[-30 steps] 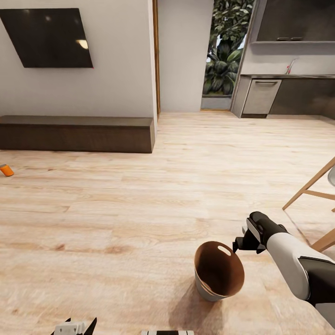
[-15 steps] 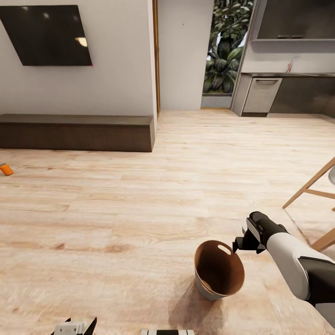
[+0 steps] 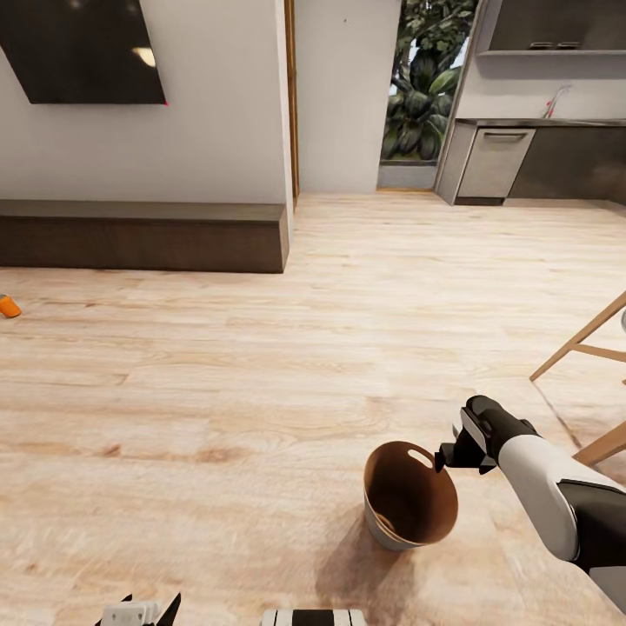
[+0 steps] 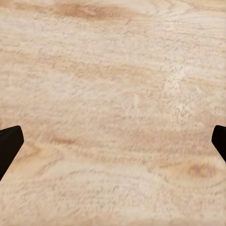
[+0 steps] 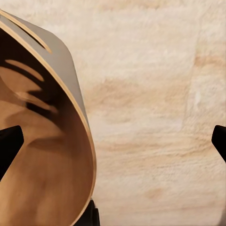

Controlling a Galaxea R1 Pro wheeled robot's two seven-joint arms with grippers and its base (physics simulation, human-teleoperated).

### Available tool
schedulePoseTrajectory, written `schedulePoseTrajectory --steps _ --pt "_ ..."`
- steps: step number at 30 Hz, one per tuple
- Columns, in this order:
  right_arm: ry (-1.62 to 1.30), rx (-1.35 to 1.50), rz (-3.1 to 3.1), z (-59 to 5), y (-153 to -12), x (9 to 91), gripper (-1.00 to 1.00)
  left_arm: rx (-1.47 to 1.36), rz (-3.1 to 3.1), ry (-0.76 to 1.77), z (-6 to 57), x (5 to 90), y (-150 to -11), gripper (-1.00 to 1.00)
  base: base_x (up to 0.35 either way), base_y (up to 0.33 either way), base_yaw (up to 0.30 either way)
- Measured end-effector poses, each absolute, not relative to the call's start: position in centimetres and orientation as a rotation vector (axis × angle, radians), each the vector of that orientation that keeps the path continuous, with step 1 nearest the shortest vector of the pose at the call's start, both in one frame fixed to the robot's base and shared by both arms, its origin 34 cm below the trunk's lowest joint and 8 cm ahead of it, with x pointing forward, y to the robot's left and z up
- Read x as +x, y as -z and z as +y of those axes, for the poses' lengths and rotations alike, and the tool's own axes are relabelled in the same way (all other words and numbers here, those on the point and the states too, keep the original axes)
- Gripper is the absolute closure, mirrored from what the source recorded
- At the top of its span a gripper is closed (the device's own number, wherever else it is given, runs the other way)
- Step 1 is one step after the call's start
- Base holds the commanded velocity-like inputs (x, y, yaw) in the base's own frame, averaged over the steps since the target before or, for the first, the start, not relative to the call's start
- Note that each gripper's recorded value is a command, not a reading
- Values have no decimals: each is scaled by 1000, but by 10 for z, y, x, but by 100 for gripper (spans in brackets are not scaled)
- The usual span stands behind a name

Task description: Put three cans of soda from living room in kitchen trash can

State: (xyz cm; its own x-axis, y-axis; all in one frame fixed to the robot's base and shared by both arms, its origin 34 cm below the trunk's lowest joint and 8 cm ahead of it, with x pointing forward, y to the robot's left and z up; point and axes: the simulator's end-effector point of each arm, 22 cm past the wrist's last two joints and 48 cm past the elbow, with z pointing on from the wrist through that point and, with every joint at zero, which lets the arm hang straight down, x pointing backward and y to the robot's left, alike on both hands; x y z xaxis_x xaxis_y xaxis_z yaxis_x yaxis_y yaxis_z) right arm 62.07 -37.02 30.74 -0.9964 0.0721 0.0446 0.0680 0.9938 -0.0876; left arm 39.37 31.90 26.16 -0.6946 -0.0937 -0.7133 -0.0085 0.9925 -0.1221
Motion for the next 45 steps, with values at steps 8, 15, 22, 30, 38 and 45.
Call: schedulePoseTrajectory --steps 8,15,22,30,38,45 --pt "-134 -109 -3089 -371 -307 620 -100 -73 2334 137 320 394 -262 -100 0 0 0" --pt "-135 -109 -3088 -371 -307 620 -100 -73 2333 136 320 394 -262 -100 0 0 0" --pt "-136 -107 -3087 -371 -307 620 -100 -74 2333 135 320 394 -262 -100 0 0 0" --pt "-137 -107 -3087 -371 -307 619 -100 -74 2333 135 320 394 -262 -100 0 0 0" --pt "-137 -101 -3113 -371 -306 625 -100 -74 2335 135 320 394 -262 -100 -135 0 0" --pt "-136 -92 -3130 -371 -303 626 -100 -75 2333 135 320 394 -262 -100 -126 0 0"
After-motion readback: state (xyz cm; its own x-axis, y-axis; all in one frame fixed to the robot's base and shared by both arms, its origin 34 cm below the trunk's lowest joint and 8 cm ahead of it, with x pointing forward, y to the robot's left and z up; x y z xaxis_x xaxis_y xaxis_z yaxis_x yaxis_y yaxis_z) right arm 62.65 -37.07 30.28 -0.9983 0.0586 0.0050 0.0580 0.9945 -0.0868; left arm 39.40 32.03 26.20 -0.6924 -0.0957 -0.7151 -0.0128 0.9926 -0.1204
